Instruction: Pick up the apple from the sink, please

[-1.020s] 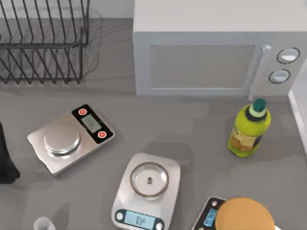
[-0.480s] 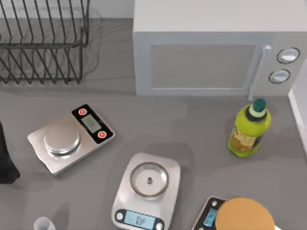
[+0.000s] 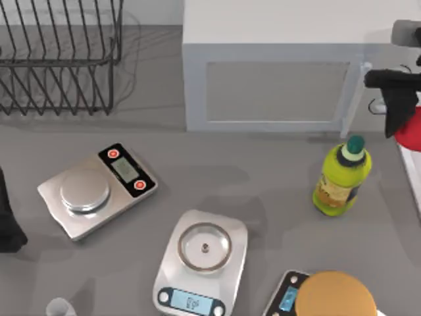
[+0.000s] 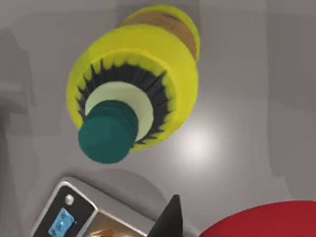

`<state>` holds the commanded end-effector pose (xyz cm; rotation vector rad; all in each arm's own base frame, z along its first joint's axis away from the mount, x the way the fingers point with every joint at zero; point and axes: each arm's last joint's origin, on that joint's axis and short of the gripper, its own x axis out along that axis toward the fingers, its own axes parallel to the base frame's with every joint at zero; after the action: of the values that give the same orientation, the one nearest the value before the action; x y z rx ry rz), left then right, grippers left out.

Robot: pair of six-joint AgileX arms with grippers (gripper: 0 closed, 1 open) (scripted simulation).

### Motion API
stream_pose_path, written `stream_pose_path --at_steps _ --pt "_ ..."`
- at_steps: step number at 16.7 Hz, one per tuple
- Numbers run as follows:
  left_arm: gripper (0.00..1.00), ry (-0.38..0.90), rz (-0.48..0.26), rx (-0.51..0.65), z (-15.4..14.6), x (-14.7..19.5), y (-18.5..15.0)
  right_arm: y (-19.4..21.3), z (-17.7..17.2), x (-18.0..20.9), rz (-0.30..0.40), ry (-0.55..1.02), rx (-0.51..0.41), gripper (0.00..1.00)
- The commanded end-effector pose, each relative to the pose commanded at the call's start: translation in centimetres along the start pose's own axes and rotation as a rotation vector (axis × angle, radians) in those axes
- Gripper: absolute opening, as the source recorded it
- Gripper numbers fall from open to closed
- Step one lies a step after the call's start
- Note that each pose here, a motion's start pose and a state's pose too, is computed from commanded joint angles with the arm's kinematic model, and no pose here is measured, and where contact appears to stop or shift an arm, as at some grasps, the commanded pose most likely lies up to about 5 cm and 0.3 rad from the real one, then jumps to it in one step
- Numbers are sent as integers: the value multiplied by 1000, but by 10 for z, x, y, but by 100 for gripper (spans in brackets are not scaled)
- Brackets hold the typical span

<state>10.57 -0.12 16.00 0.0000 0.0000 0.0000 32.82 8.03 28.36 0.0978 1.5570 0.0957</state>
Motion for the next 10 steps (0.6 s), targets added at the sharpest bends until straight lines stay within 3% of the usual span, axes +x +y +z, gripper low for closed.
stream_pose_path --at_steps 5,10 --pt "100 0 0 0 0 0 0 78 -55 17 -68 23 24 0" --pt "100 0 0 0 0 0 0 99 -81 25 -123 11 9 0"
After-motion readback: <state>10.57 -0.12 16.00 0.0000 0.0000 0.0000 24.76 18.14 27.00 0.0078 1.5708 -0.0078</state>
